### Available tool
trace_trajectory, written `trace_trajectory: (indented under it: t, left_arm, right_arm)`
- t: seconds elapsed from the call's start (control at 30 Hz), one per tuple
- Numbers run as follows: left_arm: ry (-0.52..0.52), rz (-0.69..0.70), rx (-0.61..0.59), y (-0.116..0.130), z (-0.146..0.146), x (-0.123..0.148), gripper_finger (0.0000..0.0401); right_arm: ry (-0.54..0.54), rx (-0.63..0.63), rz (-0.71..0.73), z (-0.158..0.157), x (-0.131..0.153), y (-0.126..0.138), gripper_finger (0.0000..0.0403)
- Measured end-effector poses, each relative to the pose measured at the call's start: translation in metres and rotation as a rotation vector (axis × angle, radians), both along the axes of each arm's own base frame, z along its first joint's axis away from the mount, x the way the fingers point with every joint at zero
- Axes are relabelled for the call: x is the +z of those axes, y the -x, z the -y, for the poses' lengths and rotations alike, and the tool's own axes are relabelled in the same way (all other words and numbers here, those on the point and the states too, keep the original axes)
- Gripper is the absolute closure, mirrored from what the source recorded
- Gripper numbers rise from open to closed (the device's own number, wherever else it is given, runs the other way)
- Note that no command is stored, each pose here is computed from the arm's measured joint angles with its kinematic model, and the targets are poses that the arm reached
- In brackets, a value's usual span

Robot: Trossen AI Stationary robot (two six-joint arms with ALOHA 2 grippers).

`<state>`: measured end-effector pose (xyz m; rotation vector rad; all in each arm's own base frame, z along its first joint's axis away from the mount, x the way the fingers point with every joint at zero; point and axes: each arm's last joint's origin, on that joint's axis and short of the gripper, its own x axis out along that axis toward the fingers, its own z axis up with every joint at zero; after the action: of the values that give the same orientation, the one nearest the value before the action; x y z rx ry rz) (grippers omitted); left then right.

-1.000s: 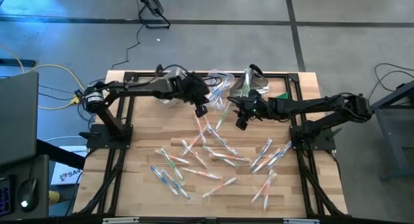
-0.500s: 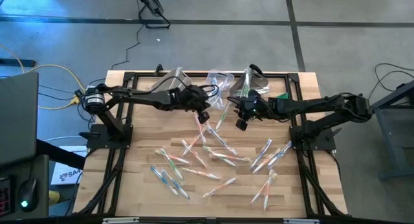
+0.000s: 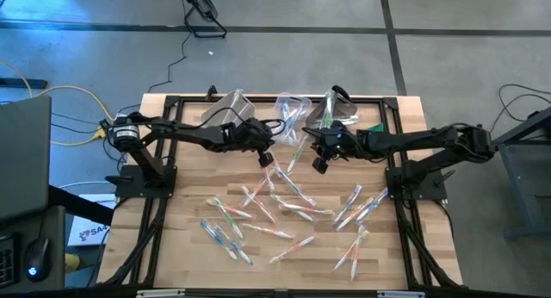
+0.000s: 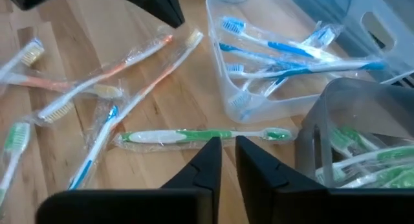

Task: Pick & Place Toothbrushes
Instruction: Adjust the transparent bin

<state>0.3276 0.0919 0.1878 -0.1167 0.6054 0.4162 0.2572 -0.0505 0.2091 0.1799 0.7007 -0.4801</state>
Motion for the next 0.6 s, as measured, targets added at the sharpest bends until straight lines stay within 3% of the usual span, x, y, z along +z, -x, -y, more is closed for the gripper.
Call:
trace_trajectory:
  t: [0.13,0.4,0.6]
  left_arm:
    - [-0.001,0.053,-0.02,0.007,0.003,0.003,0.0401]
    - [-0.09,0.119,-0.057,0.041,0.012,0.029,0.0401]
    - [-0.098,0.136,-0.054,0.061,0.017,0.026,0.0401]
  right_arm:
    - [-0.042,0.002,-0.01,0.004,-0.011,-0.007,0.0396]
    - [-0.049,-0.013,-0.016,0.014,-0.041,-0.028,0.0401]
    - [0.0,-0.146,-0.027,0.025,-0.055,-0.032,0.0401]
